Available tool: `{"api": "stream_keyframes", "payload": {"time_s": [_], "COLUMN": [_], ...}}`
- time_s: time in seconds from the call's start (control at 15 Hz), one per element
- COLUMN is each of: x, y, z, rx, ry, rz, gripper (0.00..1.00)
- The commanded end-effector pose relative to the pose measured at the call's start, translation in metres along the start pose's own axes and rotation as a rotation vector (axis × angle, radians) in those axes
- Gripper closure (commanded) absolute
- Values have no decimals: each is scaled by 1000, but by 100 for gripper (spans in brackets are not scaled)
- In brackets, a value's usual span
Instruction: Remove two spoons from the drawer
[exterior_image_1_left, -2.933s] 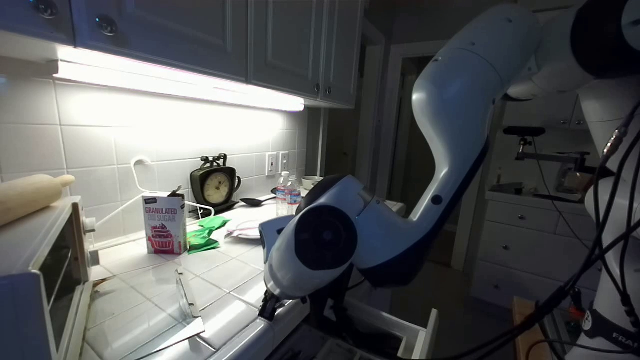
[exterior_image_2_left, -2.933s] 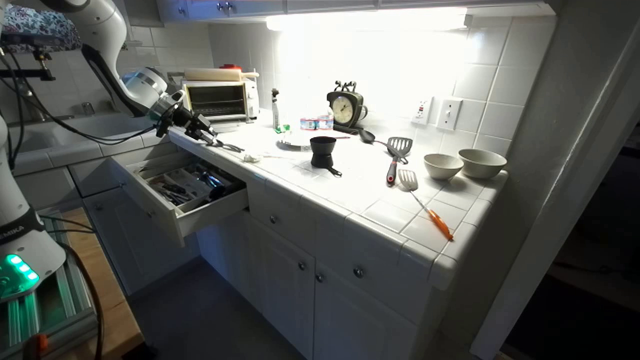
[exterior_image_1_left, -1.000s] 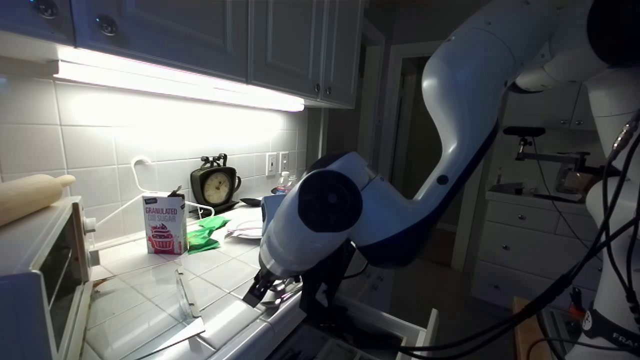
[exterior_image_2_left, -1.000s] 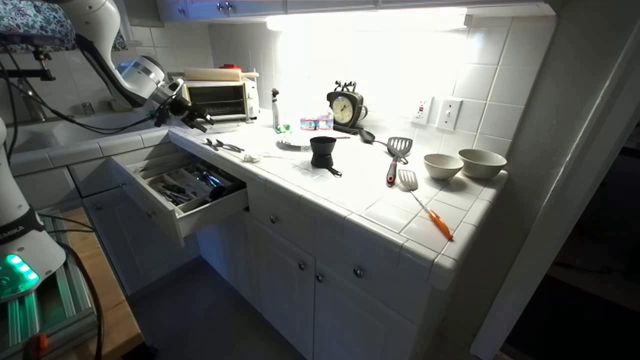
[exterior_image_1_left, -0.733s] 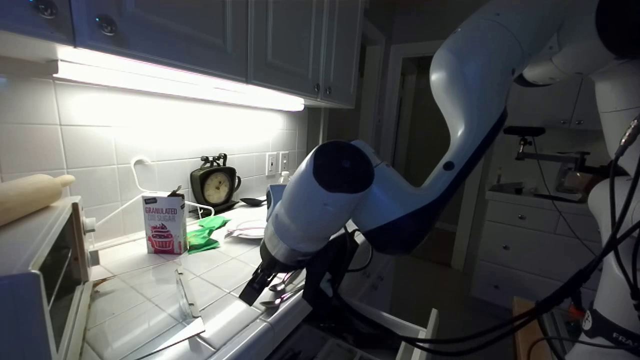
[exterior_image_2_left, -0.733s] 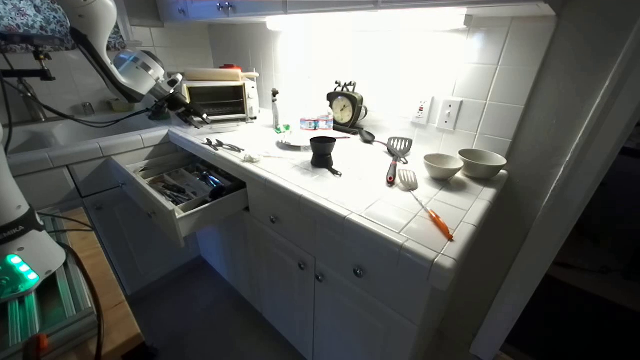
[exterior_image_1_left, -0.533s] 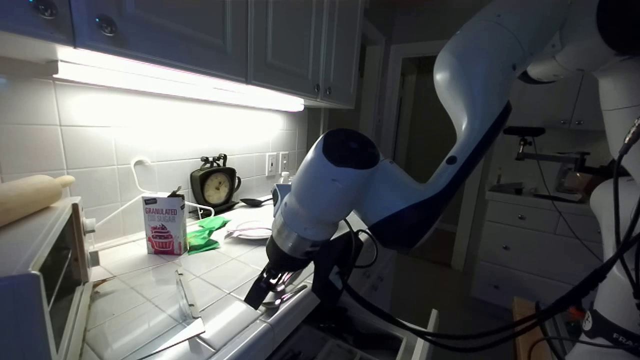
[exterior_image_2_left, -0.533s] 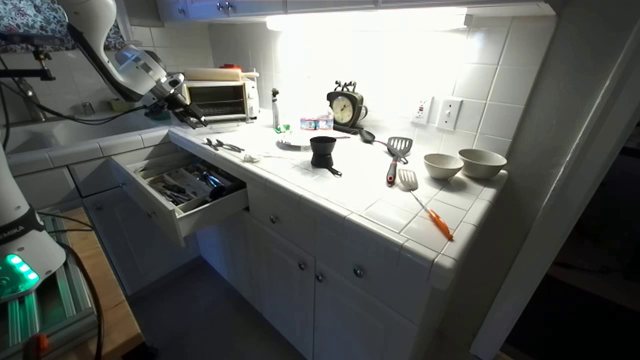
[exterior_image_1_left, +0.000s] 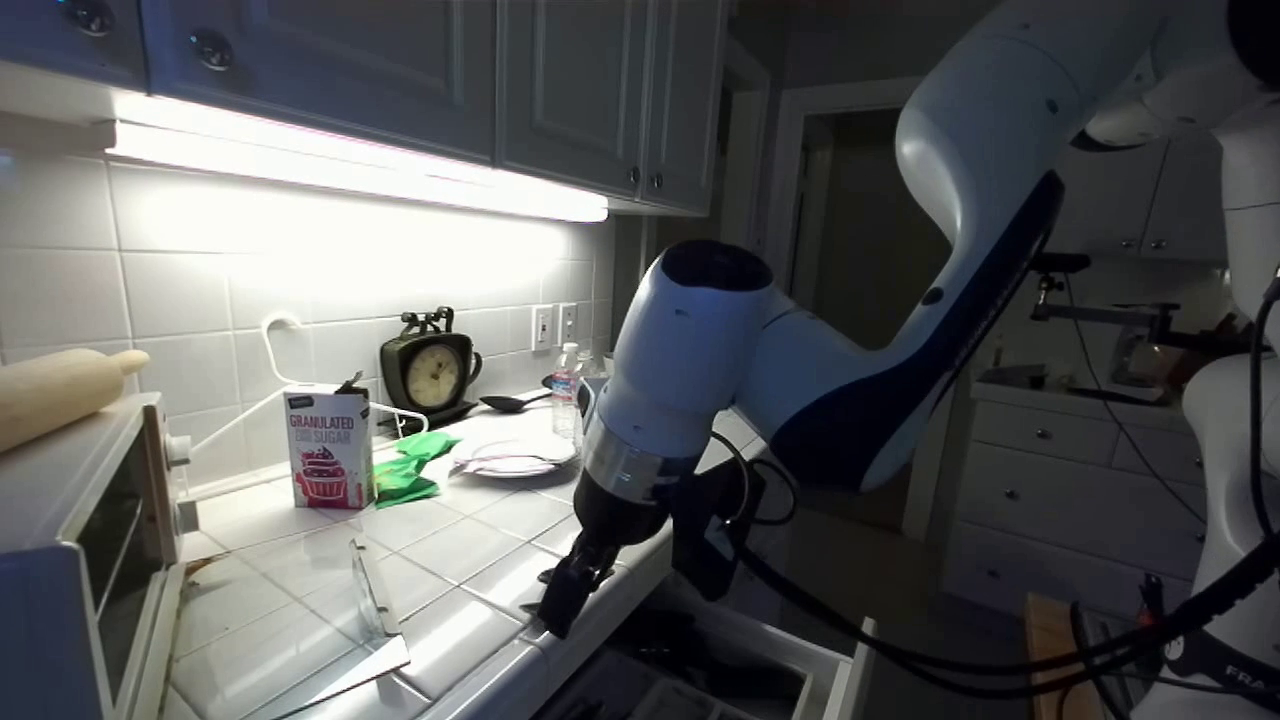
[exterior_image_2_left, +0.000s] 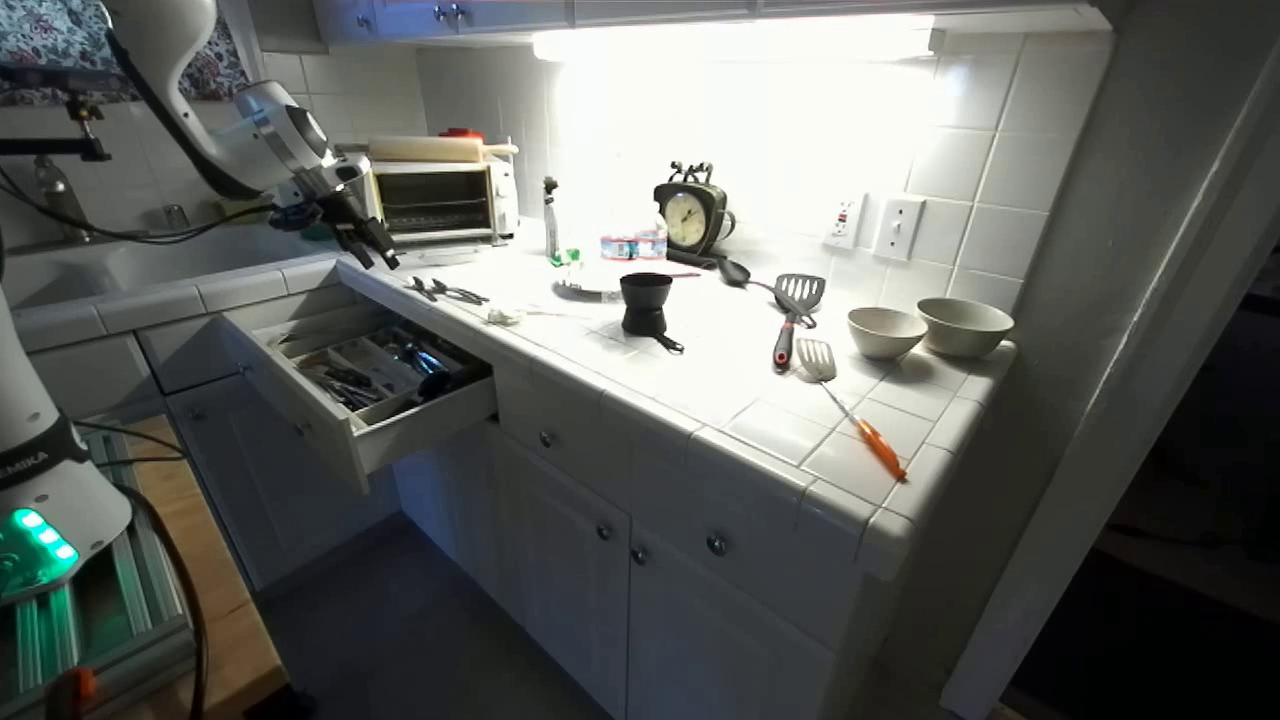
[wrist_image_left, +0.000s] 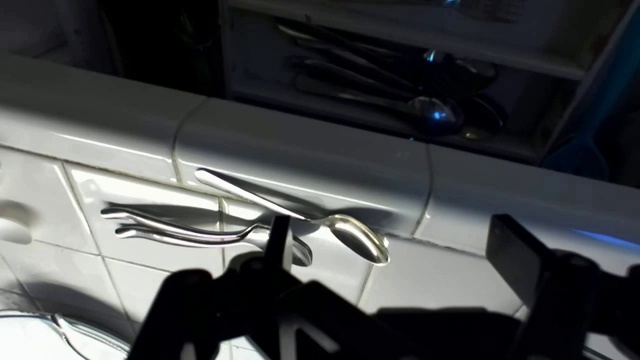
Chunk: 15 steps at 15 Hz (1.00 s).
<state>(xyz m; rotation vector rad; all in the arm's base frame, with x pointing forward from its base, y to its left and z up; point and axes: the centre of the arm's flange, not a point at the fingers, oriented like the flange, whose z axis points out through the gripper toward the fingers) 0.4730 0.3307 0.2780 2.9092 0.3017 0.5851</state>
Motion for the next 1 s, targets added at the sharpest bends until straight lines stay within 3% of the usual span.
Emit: {"api": "stream_keyframes", "payload": {"time_s": [0.0, 0.27, 0.67, 0.93], "x": [-13, -17, -22, -11], "y": [13, 19, 26, 20], "z": [-33, -53, -69, -59], "rx": [-11, -30, -22, -29], "ry": [-62, -92, -31, -47], "rz": [56, 137, 102, 121], "gripper": [0, 0, 0, 0]}}
